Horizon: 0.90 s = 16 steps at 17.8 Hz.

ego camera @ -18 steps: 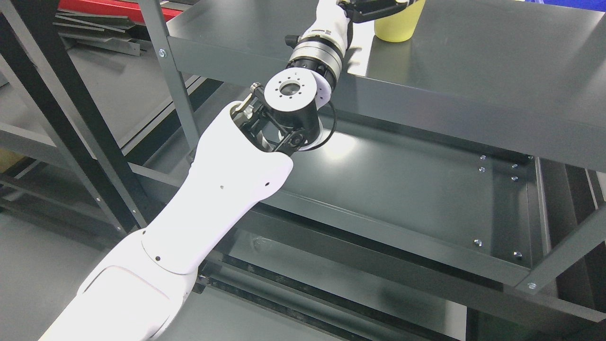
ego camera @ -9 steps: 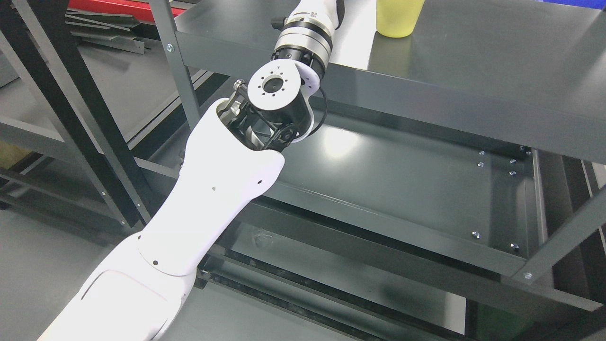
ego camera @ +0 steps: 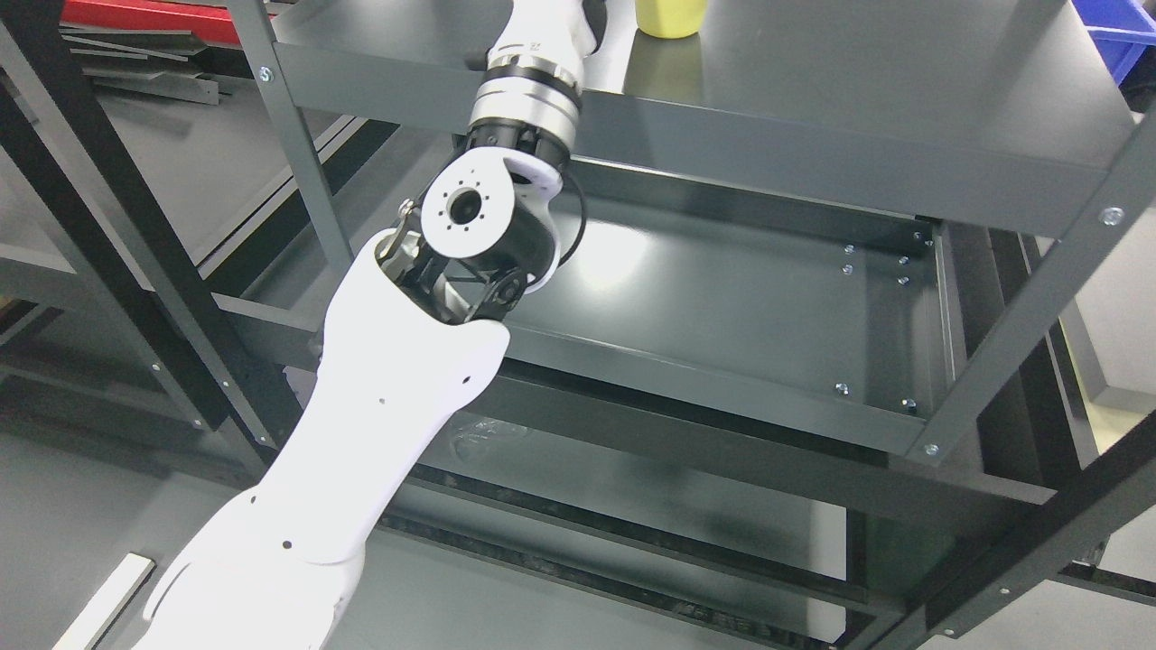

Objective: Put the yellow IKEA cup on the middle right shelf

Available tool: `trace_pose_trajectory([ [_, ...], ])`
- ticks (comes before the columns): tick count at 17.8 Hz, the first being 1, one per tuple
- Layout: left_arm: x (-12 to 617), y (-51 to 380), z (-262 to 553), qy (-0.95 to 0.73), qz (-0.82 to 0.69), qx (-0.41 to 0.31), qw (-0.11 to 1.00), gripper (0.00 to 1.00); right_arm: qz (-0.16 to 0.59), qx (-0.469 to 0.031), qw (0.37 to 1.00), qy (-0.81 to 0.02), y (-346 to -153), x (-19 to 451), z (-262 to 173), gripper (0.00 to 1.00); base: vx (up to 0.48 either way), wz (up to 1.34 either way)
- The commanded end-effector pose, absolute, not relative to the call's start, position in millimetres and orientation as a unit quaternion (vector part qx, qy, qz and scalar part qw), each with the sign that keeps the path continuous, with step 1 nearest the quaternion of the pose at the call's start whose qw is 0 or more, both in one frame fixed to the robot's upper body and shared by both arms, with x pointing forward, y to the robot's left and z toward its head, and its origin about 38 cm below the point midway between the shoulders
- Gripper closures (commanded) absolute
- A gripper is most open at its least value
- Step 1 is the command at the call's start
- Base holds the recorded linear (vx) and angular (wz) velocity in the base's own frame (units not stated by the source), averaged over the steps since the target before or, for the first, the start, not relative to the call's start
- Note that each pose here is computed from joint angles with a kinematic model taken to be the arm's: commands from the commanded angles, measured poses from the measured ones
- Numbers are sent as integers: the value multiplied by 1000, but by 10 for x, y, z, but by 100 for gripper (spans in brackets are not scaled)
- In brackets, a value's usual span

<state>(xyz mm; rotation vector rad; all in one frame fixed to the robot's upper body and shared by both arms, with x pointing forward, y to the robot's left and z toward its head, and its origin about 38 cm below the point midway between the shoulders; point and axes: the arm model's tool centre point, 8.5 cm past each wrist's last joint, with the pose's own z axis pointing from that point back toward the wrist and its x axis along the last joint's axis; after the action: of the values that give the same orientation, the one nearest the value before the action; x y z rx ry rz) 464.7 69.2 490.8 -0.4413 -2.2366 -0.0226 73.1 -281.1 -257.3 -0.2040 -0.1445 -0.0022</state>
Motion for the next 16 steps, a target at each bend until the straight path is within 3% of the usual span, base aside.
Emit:
trace_pose_trajectory([
  [1,4440,1248,4599,-919,-27,-168,357,1,-4,-108,992,-66,-2909,644,-2572,1,-93,-98],
  [8,4159,1401,3690,-914,-133,-223,310,1,-4,-108,992,-66,-2909,644,-2572,1,-77,38],
  [16,3973,1756,2458,-873,-45,-210,437,1,-4,-108,992,-66,-2909,644,-2572,1,-83,-22],
])
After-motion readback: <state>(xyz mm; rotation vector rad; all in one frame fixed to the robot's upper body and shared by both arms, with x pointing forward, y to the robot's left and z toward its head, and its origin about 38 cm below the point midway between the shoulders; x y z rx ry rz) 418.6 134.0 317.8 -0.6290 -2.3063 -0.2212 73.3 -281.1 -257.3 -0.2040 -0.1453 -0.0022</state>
